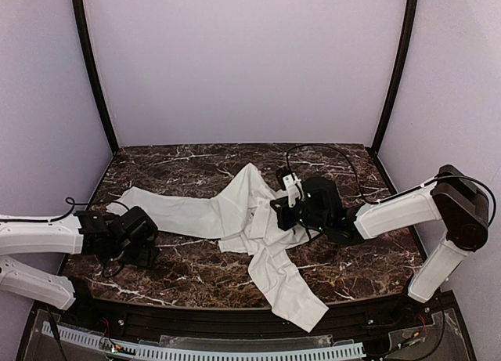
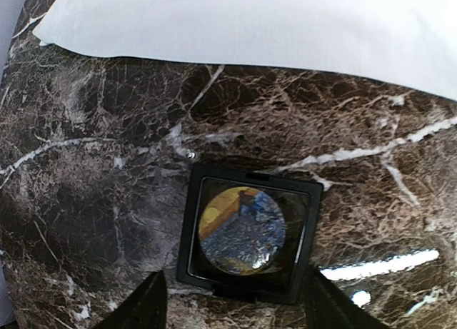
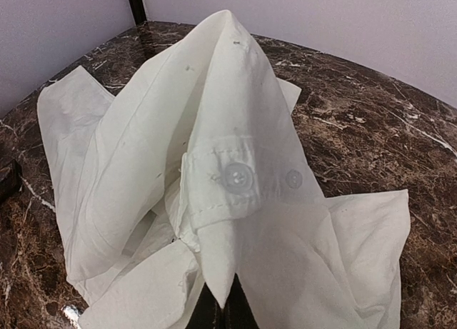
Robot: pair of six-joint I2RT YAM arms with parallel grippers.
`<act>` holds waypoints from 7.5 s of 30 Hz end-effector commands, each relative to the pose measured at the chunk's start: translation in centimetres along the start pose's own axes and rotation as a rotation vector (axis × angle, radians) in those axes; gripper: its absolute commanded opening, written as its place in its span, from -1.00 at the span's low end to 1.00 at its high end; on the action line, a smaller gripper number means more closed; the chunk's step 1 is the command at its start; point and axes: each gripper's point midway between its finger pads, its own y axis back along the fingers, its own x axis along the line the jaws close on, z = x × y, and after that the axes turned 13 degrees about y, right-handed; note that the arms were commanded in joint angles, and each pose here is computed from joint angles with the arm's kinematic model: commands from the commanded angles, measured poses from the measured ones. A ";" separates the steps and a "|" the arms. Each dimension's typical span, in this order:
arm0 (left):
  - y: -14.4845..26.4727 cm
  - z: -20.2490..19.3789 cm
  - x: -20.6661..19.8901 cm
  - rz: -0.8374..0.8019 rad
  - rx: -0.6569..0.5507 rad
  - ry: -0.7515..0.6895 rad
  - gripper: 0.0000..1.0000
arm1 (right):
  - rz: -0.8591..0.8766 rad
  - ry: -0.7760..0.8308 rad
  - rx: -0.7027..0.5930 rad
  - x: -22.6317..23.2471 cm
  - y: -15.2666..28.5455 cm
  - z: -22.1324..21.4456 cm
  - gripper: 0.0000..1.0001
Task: Remove the brooch from the garment
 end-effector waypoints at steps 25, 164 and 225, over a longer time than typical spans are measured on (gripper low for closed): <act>8.0 4.8 -13.7 -0.784 -0.180 -0.074 0.97 | 0.319 0.107 -0.097 11.1 2.8 5.3 -0.72; 11.1 2.3 -33.6 -1.227 -0.272 -0.615 0.77 | -0.023 -0.112 0.033 1.2 8.4 -2.2 -1.00; 3.2 0.3 -33.8 -0.635 -0.477 -0.833 -0.98 | -0.120 -0.120 0.331 1.3 8.0 -10.7 0.25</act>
